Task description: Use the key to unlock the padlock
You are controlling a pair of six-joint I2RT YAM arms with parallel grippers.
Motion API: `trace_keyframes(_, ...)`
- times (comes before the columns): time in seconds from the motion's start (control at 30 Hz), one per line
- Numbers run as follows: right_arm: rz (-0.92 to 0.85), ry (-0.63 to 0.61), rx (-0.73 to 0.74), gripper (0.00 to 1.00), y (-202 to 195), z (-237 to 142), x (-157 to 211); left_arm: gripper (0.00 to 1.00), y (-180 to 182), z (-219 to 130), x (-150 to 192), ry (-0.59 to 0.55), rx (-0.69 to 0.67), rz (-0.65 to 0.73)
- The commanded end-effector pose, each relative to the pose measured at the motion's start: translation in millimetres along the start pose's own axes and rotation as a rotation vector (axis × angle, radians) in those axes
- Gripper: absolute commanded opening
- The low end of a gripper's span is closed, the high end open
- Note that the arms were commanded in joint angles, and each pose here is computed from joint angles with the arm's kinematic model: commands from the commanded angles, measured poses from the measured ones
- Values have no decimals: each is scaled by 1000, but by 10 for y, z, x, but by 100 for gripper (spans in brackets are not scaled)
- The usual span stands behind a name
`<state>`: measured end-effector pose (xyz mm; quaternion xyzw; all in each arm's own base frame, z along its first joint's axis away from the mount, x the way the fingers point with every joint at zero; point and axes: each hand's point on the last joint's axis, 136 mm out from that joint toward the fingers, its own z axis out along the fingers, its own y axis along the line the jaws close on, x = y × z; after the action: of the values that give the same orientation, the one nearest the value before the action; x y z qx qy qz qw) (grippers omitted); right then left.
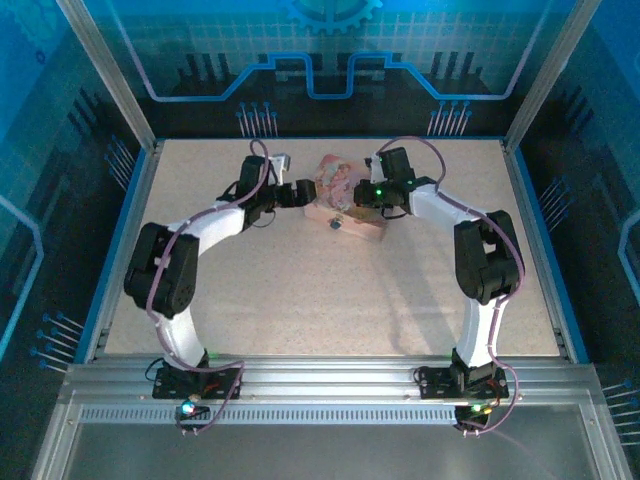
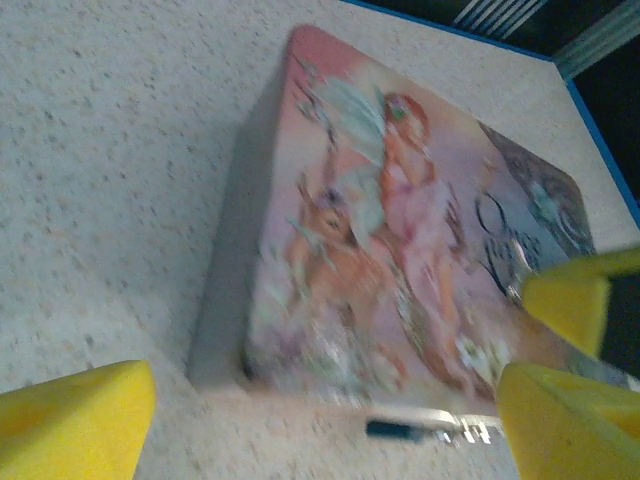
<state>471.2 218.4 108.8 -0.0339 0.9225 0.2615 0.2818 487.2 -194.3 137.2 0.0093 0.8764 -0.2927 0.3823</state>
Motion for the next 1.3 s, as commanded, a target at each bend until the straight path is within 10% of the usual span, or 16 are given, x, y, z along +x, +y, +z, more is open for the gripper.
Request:
trace_keyframes(0.0,59,124,60,0,-154,134,455,89,-11,188,-33,63,15,30)
trace_keyframes(0.63,188,218,14,0,-341,249,1220,82,366,681,310,198,-50,27)
trace_keyframes(1.27,147,233,-55,0,5,-28,1621,80,338,21,889,197,-47,2)
